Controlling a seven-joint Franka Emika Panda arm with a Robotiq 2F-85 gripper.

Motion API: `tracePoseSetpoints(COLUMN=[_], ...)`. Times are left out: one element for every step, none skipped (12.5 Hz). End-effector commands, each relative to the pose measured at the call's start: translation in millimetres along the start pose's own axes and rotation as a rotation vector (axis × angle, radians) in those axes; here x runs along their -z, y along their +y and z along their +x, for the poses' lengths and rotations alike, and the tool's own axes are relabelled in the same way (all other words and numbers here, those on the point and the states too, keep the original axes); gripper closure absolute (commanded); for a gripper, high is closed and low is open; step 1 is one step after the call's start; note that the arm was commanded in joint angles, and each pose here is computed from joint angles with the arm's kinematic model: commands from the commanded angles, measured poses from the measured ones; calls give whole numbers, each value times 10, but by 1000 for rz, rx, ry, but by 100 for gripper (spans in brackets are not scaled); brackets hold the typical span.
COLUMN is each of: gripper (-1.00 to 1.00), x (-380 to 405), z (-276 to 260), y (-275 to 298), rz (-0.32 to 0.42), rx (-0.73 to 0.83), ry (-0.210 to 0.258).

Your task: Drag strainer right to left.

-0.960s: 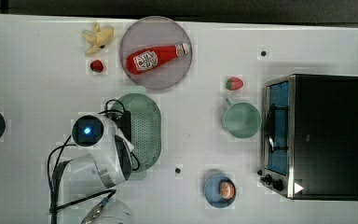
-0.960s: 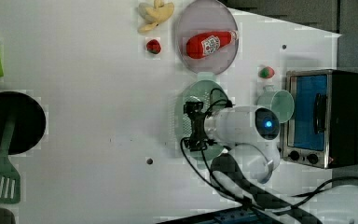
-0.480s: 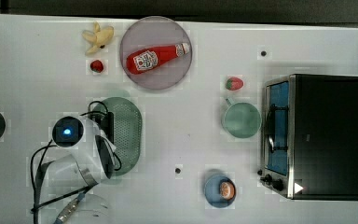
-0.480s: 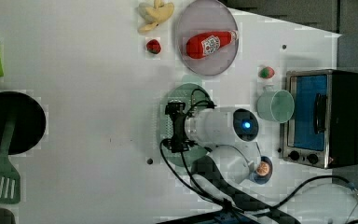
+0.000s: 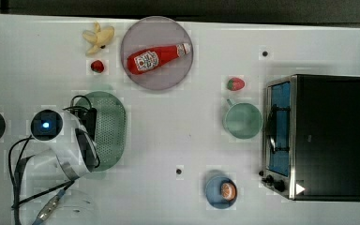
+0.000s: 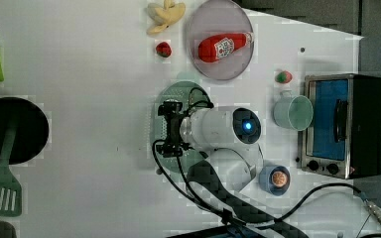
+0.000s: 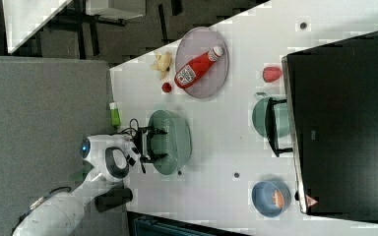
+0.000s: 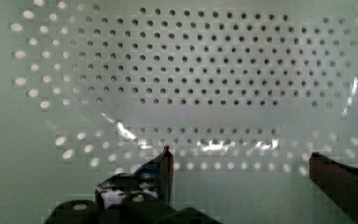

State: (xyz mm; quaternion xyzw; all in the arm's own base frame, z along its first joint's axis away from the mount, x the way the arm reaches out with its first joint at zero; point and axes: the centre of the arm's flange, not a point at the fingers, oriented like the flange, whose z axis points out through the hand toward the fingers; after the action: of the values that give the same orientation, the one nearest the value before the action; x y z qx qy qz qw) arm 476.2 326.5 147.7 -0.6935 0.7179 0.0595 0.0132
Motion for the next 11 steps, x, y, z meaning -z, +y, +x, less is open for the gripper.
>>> tracePoseSetpoints(gripper=[-100,-100,-100,-100,-100,-100,-100,-100,-100,-100,-100], x=[-7,-21,-35,-31,-48,-61,-72,-86,-72,-74,-72], z=[-477,-546,-611,-673,-709,-751,-792,-826,-872,-908,-931], y=[175,176,177,166,172,181,189,196,185,191,193], rz=[17,20,22,26,21,22,22,23,31,28,29], rx=[28,36,44,49,51,58,62,64,68,67,66], ry=[-25,-29,-32,-38,-37,-38,-41,-43,-51,-55,-58])
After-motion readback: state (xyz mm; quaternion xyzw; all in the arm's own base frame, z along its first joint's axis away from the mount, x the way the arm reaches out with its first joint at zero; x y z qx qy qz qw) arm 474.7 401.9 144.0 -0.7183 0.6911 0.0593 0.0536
